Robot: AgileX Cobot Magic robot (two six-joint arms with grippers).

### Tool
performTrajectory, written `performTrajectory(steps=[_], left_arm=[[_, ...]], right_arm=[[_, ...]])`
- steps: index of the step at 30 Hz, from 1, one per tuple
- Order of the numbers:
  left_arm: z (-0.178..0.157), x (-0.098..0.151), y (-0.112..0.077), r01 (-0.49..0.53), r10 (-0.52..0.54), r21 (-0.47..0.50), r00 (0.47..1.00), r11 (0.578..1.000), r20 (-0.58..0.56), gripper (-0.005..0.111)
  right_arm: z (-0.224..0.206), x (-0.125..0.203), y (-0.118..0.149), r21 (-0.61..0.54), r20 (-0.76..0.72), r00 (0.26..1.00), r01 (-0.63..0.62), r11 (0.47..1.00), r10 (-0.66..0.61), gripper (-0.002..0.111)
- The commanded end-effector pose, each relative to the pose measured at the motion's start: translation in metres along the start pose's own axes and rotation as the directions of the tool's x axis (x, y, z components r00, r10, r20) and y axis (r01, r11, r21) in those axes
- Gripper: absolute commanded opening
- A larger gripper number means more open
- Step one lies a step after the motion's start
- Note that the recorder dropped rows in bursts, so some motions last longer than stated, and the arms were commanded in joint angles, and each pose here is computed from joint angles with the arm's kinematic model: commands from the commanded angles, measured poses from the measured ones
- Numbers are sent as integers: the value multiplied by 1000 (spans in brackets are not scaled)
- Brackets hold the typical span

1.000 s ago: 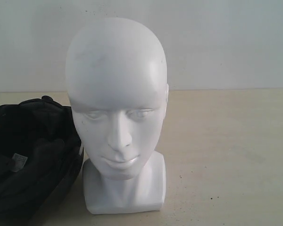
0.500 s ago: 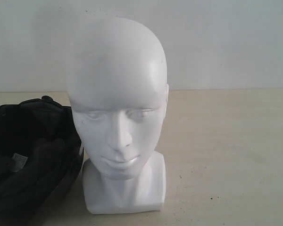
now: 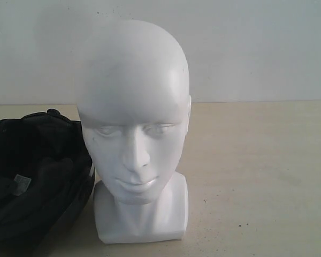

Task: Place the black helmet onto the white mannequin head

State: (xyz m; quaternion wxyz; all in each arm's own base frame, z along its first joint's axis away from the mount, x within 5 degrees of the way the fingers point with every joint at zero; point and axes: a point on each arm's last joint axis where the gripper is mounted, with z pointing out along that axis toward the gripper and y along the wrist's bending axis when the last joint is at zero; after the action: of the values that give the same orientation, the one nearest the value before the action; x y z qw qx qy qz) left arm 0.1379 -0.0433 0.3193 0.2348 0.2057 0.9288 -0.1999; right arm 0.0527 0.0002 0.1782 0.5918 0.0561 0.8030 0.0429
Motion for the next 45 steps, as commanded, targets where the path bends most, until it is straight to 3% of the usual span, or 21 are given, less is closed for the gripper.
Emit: performTrajectory(steps=[1,3,13,18,23,26,31,45], left_arm=[[16,-1,0,-17,16,105,1000,994,10,58],[23,-4,4,-4,1,110,1000,994,25,71],[69,-21,30,-11,13,34,998,999,-56,69],[89,-27,26,-37,42,57,994,998,-96,71],[95,-44,16,-113,117,67,991,991,-63,71],[100,-49,15,-107,110,59,992,993,-55,71],[113,-52,20,-131,131,7,989,991,-66,71],[141,-54,15,-175,173,-8,979,985,-104,71]], right_arm=[[0,-1,0,-1,8,1000,4,1000,-4,6],[0,-1,0,-1,8,1000,4,1000,-4,6],[0,-1,0,-1,8,1000,4,1000,-4,6],[0,-1,0,-1,8,1000,4,1000,-4,6],[0,-1,0,-1,8,1000,4,1000,-4,6],[0,-1,0,-1,8,1000,4,1000,-4,6],[0,-1,0,-1,8,1000,4,1000,-4,6],[0,-1,0,-1,8,1000,4,1000,-4,6]])
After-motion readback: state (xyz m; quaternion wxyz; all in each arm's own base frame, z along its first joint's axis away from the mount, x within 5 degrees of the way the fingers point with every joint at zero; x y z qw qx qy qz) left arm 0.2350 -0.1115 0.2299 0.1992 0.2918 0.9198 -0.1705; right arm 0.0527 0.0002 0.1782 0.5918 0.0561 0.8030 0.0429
